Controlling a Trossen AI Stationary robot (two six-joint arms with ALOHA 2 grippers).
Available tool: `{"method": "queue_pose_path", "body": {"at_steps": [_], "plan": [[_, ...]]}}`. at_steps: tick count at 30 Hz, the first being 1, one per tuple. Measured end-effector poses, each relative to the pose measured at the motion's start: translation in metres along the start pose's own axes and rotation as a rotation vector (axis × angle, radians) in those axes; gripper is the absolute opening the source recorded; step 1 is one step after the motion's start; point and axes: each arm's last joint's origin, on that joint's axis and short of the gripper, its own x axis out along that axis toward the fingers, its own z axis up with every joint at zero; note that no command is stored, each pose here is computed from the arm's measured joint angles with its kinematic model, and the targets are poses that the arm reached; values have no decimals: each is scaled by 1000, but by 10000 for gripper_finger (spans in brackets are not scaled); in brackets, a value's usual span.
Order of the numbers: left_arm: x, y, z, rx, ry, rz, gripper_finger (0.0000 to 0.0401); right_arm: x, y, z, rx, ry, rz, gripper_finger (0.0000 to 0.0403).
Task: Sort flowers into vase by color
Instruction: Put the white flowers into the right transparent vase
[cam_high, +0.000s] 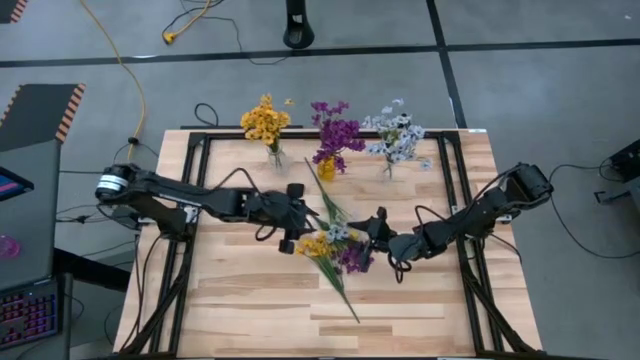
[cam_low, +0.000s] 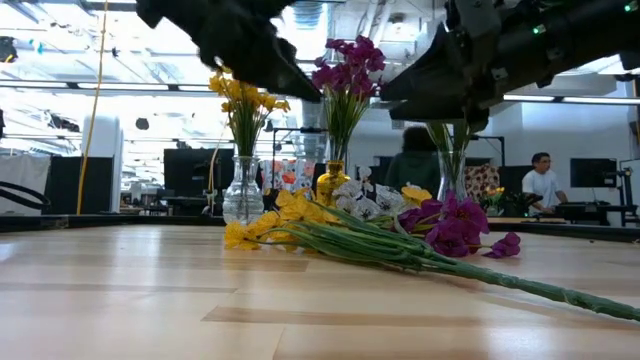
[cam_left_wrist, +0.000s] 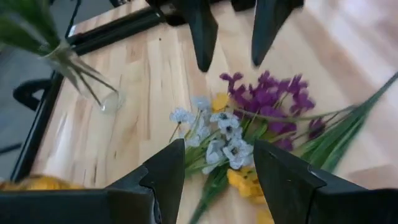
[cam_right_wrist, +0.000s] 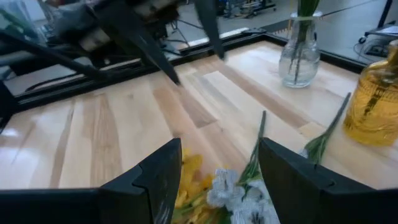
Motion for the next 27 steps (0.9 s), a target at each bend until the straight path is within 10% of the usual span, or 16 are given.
{"method": "queue_pose_path", "body": {"at_steps": [16,27], "plan": [[90,29,-28,337,249,105,179,-6,6,-6,-10,33,23,240],[97,57,-43,425,375,54,178,-6,5,-9,-30,53,13,240]]}}
